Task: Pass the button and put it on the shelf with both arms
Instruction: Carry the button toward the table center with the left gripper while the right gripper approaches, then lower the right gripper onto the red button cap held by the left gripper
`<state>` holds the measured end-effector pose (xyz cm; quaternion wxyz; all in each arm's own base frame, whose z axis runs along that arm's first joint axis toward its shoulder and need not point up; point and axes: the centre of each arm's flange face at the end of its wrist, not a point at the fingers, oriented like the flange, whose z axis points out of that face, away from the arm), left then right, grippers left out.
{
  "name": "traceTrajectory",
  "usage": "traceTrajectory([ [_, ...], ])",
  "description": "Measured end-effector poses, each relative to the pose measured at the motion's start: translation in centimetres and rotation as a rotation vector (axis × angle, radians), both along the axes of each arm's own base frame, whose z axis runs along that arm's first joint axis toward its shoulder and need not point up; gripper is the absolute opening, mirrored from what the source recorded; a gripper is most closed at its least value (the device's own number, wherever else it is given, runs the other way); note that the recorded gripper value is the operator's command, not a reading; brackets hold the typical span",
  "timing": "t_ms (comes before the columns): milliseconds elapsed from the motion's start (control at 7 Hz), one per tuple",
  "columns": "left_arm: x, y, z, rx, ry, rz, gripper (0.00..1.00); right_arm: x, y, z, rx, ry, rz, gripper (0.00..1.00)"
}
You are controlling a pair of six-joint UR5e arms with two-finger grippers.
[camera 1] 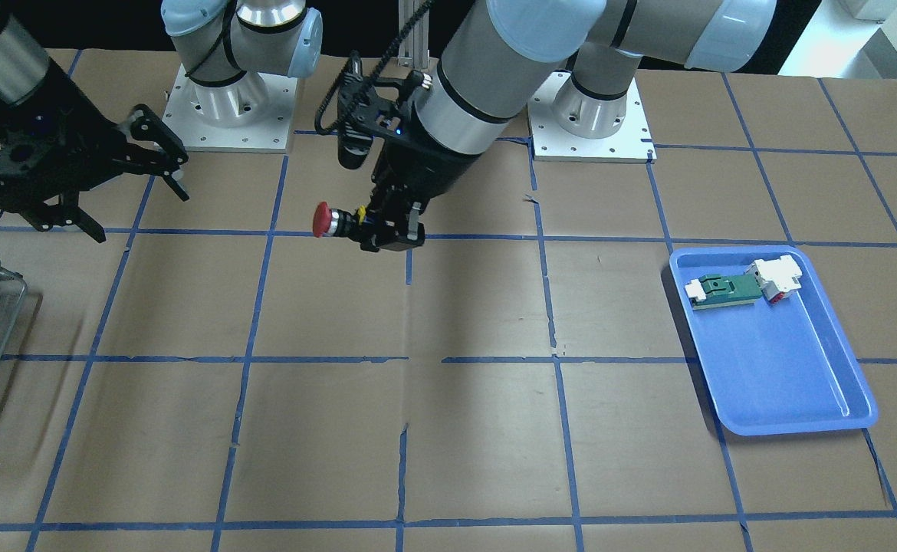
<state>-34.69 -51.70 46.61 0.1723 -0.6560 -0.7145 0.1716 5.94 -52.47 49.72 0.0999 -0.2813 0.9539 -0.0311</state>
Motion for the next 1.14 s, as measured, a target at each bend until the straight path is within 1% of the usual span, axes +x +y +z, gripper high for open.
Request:
traceTrajectory([
  [143, -1.8, 0.9, 1.0, -0.006, 0.061, -0.036, 0.0, -1.8, 0.2, 0.3, -0.042, -0.037, 0.17, 0.93],
  [286, -3.4, 1.6, 1.7, -0.016, 0.108, -0.066, 0.0, -2.6, 0.5, 1.0, -0.103, -0.091, 0.321, 0.95],
  [429, -4.5, 2.0, 1.9, -0.024, 0.137, -0.088, 0.0, -2.6, 1.0, 1.6, -0.169, -0.171, 0.449, 0.97],
  [571, -5.2, 2.3, 2.0, -0.029, 0.156, -0.101, 0.0, -1.9, 2.1, 2.5, -0.225, -0.244, 0.557, 0.97],
  [714, -5.5, 2.5, 2.1, -0.031, 0.164, -0.106, 0.0, -1.4, 3.4, 3.5, -0.259, -0.276, 0.634, 0.97],
  [857, -5.7, 2.5, 2.0, -0.031, 0.167, -0.108, 0.0, -1.0, 4.3, 4.0, -0.288, -0.289, 0.703, 0.98],
  [1143, -5.7, 2.5, 2.0, -0.031, 0.168, -0.109, 0.0, -0.7, 4.8, 4.4, -0.335, -0.297, 0.807, 0.99],
])
